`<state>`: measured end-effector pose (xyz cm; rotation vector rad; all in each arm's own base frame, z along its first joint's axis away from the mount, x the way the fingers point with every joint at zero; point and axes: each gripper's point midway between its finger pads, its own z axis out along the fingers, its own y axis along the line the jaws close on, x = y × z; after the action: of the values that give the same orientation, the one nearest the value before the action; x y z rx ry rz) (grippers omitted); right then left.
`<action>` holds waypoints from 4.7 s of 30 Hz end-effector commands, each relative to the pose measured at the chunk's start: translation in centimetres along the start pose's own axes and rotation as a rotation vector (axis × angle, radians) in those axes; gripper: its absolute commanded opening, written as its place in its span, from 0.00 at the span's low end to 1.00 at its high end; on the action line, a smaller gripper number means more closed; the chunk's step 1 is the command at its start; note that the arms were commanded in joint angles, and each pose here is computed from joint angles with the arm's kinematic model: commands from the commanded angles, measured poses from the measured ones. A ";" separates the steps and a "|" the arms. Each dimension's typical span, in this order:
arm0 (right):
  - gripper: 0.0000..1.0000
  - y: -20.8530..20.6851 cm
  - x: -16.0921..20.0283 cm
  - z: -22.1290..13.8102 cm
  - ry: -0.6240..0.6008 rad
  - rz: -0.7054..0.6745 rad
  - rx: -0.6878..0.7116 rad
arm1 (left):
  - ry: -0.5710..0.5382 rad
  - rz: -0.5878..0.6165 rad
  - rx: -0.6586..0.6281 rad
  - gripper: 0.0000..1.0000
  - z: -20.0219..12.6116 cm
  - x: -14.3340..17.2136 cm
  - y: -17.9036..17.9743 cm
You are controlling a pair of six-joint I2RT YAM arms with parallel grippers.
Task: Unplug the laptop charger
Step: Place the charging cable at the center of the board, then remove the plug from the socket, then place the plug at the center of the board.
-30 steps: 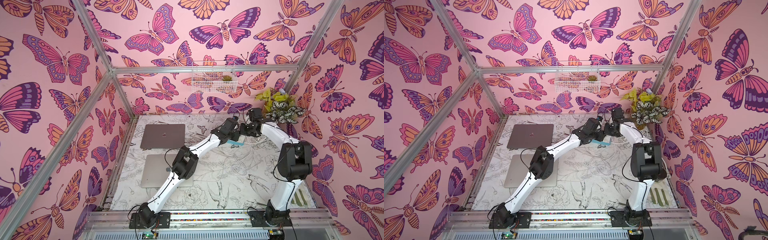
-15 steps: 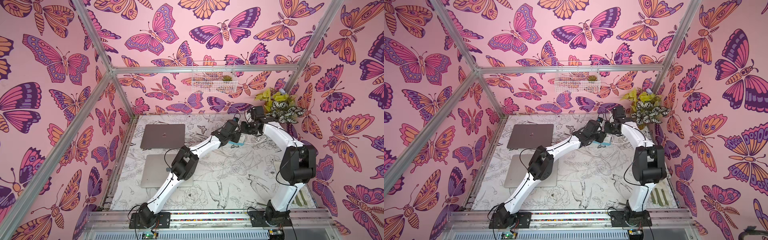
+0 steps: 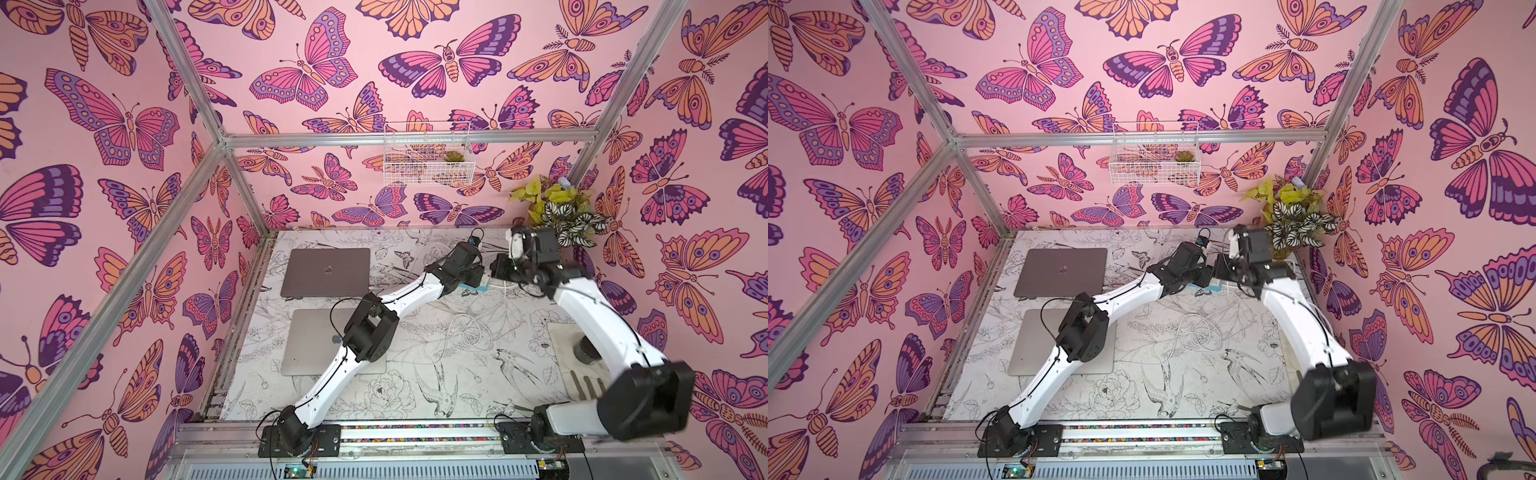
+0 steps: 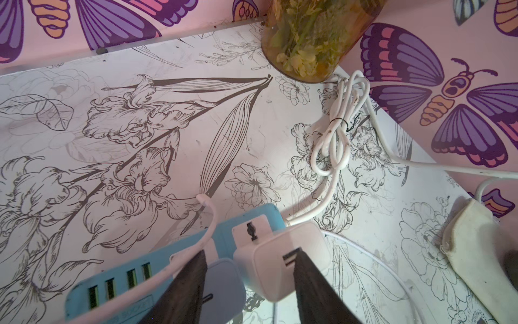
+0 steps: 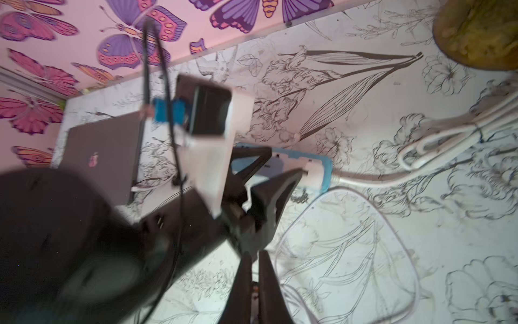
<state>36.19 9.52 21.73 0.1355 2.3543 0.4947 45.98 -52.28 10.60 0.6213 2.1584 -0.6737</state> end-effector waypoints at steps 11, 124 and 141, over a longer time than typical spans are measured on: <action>0.17 4.1 13.1 5.1 0.192 0.063 -0.401 | 0.092 0.081 0.037 0.74 -4.7 -1.1 -1.1; 0.29 7.7 19.6 5.1 0.814 0.068 -0.194 | -0.084 -0.311 -0.292 0.80 -25.3 6.9 19.9; 0.70 3.0 15.7 7.7 0.672 -0.115 0.139 | 0.017 -0.420 -0.467 0.85 -26.6 11.2 25.5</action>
<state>28.15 19.68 6.55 -0.0646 3.0782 0.5544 41.58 -15.79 11.30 -0.0372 2.3133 -0.4318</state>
